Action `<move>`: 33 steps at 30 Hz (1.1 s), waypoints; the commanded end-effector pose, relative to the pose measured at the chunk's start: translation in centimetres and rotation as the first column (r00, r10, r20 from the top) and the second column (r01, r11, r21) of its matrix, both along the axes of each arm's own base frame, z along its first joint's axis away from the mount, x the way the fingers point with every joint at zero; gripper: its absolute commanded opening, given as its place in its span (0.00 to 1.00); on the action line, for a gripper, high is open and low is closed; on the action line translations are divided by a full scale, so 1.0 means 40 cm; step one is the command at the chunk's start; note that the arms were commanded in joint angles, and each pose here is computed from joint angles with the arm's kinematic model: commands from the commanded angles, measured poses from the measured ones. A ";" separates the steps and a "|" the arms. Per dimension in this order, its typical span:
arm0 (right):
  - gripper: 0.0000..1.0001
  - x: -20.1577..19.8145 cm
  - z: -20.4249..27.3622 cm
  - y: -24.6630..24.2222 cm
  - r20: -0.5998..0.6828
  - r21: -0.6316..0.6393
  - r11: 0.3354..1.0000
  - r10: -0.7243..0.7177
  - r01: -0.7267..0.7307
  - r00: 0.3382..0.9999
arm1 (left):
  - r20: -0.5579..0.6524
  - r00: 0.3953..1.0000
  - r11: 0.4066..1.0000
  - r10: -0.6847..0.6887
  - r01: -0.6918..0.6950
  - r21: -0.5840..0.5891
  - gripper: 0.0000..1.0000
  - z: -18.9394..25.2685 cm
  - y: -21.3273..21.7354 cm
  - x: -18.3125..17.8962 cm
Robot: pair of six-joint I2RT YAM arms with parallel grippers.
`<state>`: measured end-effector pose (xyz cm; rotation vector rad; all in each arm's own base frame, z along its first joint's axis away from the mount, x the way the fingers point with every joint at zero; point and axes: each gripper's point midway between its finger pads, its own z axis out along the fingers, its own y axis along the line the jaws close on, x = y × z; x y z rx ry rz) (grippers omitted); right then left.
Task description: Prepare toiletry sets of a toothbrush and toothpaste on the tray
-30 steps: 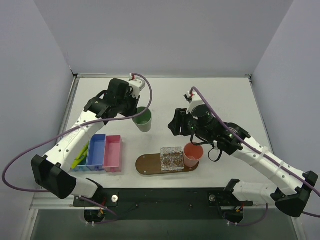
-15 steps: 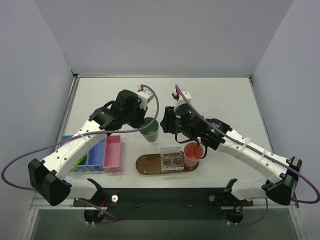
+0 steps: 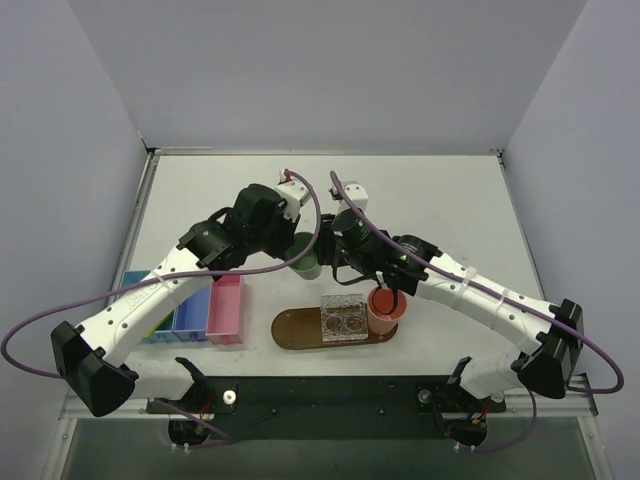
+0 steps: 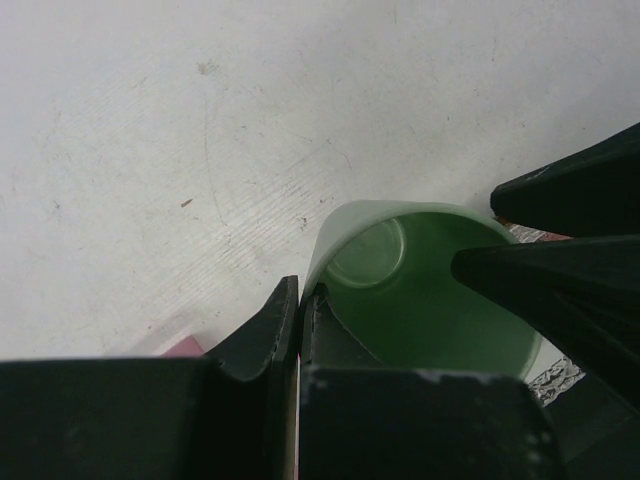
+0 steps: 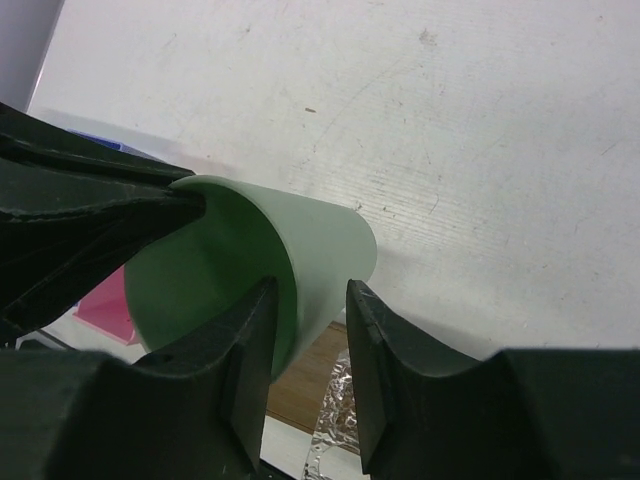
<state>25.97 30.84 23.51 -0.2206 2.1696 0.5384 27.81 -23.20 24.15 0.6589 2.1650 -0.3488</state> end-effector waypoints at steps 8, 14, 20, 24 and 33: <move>0.14 0.032 -0.017 0.011 0.029 -0.078 0.995 -0.056 0.059 0.998 | 0.085 0.996 0.997 -0.017 0.023 -0.075 0.00 0.052 -0.044 0.007; 0.00 0.038 -0.018 0.015 0.032 -0.080 0.995 -0.061 0.064 0.998 | 0.120 0.992 0.994 -0.027 0.039 -0.098 0.00 0.070 -0.046 0.005; 0.00 0.043 -0.001 0.013 0.055 -0.063 0.996 -0.065 0.068 0.996 | 0.175 0.983 0.987 -0.047 0.072 -0.142 0.19 0.102 -0.046 -0.007; 0.00 0.050 0.006 0.003 0.066 -0.054 0.996 -0.075 0.078 0.995 | 0.203 0.977 0.984 -0.061 0.093 -0.151 0.49 0.117 -0.040 -0.015; 0.00 0.064 0.055 -0.058 0.109 -0.023 0.994 -0.107 0.110 0.988 | 0.251 0.968 0.981 0.011 0.039 -0.191 0.77 0.147 0.033 0.020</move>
